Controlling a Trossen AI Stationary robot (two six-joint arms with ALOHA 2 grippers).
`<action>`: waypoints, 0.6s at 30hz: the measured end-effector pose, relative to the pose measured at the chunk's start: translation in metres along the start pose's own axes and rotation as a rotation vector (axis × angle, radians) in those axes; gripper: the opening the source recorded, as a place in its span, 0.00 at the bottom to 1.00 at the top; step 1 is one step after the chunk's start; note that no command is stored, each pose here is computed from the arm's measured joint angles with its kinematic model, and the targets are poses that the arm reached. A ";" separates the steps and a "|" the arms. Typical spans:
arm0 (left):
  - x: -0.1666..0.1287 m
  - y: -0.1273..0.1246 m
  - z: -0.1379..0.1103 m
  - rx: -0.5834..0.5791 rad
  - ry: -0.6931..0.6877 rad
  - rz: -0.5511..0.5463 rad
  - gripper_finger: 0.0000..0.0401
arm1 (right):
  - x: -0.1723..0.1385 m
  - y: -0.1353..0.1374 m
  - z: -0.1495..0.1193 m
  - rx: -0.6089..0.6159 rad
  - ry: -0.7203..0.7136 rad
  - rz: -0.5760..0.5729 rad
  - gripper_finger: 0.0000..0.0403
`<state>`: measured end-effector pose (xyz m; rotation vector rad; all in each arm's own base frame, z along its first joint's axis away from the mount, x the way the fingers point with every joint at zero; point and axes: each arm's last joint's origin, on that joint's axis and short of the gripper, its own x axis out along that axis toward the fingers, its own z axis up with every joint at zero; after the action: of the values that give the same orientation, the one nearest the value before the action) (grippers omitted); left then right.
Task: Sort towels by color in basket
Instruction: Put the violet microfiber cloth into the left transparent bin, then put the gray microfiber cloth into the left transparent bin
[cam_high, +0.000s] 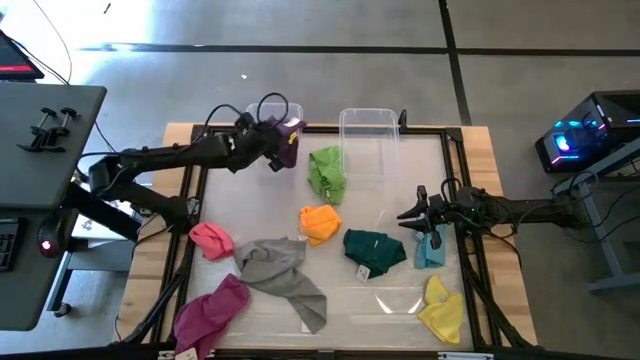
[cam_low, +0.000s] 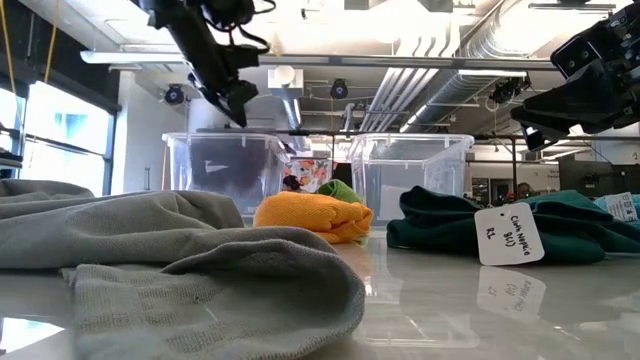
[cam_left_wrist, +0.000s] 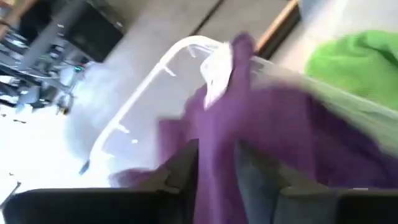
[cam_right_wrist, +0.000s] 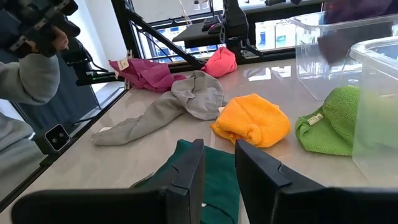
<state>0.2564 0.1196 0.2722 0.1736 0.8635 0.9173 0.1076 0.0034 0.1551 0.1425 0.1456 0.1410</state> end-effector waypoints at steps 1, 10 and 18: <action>0.002 0.000 0.002 0.001 0.007 -0.015 0.28 | 0.000 0.000 0.000 0.000 0.000 0.000 0.20; -0.014 0.008 0.033 -0.008 -0.042 -0.043 0.48 | 0.000 0.000 0.000 0.000 0.001 0.003 0.20; -0.051 -0.003 0.049 0.026 -0.151 -0.237 0.48 | 0.000 0.000 0.000 0.000 0.000 0.003 0.20</action>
<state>0.2774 0.0899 0.3329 0.1572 0.7384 0.6632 0.1076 0.0035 0.1552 0.1425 0.1458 0.1439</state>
